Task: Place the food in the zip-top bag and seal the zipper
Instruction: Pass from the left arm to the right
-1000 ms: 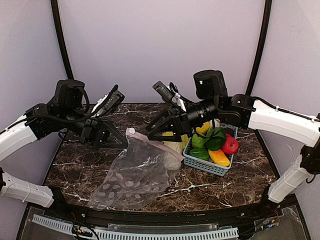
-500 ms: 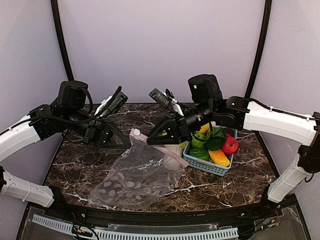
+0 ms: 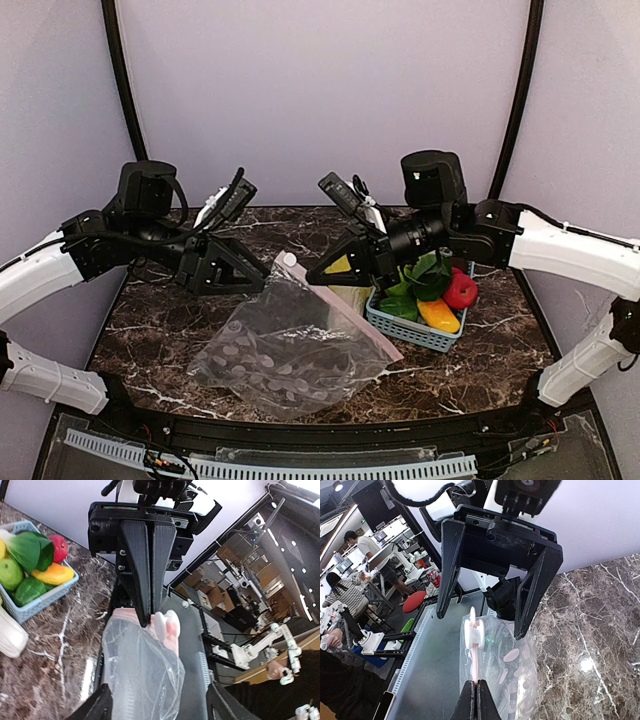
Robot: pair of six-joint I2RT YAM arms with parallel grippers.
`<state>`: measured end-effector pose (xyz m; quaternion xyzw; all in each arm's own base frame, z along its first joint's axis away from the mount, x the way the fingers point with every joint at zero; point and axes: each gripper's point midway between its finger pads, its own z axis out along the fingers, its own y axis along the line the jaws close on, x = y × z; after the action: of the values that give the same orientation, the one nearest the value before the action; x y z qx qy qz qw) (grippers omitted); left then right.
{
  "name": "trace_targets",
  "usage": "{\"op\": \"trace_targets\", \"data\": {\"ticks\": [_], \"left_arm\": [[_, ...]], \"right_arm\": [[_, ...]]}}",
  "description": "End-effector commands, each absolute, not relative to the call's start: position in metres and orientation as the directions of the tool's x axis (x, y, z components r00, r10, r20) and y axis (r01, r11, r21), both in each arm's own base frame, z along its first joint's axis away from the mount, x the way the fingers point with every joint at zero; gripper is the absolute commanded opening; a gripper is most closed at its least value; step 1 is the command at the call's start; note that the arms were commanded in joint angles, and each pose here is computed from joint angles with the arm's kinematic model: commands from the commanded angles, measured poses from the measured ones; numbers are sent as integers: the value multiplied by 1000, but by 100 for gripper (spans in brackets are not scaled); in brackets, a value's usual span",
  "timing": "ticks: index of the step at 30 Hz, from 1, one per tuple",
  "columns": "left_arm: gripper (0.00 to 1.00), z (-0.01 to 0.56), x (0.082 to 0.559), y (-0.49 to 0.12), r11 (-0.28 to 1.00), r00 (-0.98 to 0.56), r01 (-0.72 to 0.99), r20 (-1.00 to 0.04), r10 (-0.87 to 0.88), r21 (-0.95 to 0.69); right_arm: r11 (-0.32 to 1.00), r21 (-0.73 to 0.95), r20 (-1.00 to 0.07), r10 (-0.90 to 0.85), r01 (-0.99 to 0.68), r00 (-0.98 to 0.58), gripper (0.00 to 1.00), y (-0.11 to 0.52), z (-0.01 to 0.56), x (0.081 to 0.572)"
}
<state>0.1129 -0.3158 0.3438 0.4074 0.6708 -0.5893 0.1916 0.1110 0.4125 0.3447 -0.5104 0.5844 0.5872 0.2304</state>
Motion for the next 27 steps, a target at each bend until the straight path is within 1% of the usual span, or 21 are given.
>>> {"op": "trace_targets", "data": {"ticks": [1,4,6,11,13,15,16,17,18,22,23,25,27], "left_arm": [[72,342,123,-319,15,-579,799,-761,293,-602],[78,345,130,-321,36,-570,810,-773,276,-585],[81,348,133,-323,45,-563,818,-782,266,-574],[81,347,142,-326,80,-557,827,-791,253,-556],[77,347,144,-326,87,-557,828,-793,248,-554],[65,348,145,-327,84,-556,829,-795,245,-553],[57,350,144,-327,79,-552,831,-797,243,-551],[55,350,144,-327,77,-552,831,-798,242,-551],[54,351,144,-327,74,-551,831,-799,242,-551],[56,349,144,-327,75,-557,827,-795,239,-557],[58,348,145,-327,79,-563,823,-791,238,-562],[59,348,144,-327,77,-569,819,-789,231,-568],[57,347,145,-327,77,-571,818,-790,225,-570]], "right_arm": [[-159,421,-888,-272,-893,-370,0,410,353,120],[-125,418,-888,-265,-900,-375,0,410,352,124],[-104,418,-886,-265,-903,-380,0,411,350,127],[-91,430,-878,-274,-898,-392,0,413,346,130],[-86,436,-874,-278,-896,-399,0,414,344,131],[-82,441,-870,-283,-894,-403,0,416,343,132],[-82,444,-868,-288,-892,-405,0,417,342,132],[-82,443,-867,-290,-893,-404,0,417,342,132],[-80,443,-867,-291,-893,-404,0,418,342,132],[-82,445,-865,-297,-892,-404,0,420,341,130],[-83,447,-864,-300,-891,-405,0,421,340,130],[-87,450,-861,-307,-889,-406,0,422,339,129],[-87,452,-859,-310,-888,-407,0,422,339,128]]}}
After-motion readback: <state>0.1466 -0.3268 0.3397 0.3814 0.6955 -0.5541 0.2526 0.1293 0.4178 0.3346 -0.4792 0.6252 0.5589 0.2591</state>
